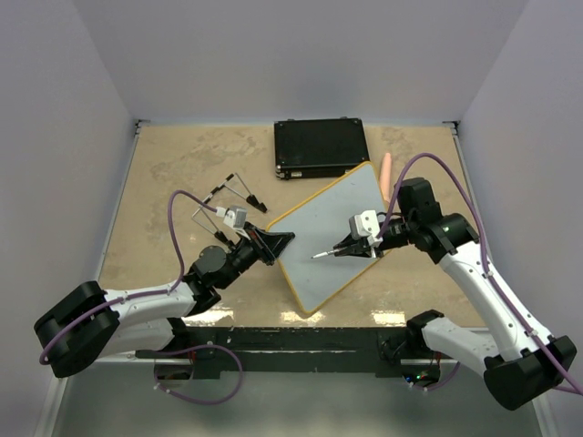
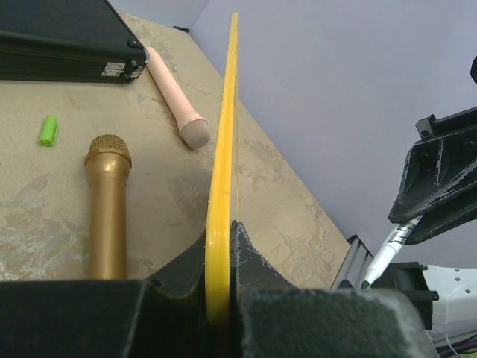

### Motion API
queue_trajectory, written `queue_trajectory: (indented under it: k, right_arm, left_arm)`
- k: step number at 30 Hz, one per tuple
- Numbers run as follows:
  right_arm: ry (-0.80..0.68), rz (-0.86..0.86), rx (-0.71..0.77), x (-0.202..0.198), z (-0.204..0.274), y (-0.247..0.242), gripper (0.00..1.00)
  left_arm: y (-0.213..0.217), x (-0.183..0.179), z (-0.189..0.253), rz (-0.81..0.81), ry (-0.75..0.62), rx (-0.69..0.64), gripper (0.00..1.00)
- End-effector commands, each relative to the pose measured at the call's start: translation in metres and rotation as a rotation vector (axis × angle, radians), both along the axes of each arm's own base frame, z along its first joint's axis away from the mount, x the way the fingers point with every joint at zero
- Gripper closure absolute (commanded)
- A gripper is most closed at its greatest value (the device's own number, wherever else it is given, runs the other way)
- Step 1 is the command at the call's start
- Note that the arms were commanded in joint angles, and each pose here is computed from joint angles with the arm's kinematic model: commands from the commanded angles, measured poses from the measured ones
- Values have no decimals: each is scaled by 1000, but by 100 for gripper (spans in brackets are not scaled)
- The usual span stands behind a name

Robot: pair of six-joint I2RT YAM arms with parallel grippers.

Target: Write a sentence on the whiteboard

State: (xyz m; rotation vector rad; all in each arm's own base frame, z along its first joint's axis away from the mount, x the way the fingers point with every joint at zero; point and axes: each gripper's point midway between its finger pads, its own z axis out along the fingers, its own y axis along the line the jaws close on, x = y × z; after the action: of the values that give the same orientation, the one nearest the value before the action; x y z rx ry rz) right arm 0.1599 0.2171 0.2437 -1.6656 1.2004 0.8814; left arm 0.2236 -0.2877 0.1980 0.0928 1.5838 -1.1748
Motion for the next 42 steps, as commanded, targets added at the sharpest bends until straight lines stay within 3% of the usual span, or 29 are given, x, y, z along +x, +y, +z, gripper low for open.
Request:
queue_trajectory:
  k: [1, 42]
  right_arm:
    - [-48, 4, 15, -1, 12, 0, 100]
    - [-58, 8, 20, -4, 11, -3, 100]
  left_arm:
    - [-2, -4, -1, -27, -44, 46, 100]
    - [-1, -3, -6, -19, -33, 64, 100]
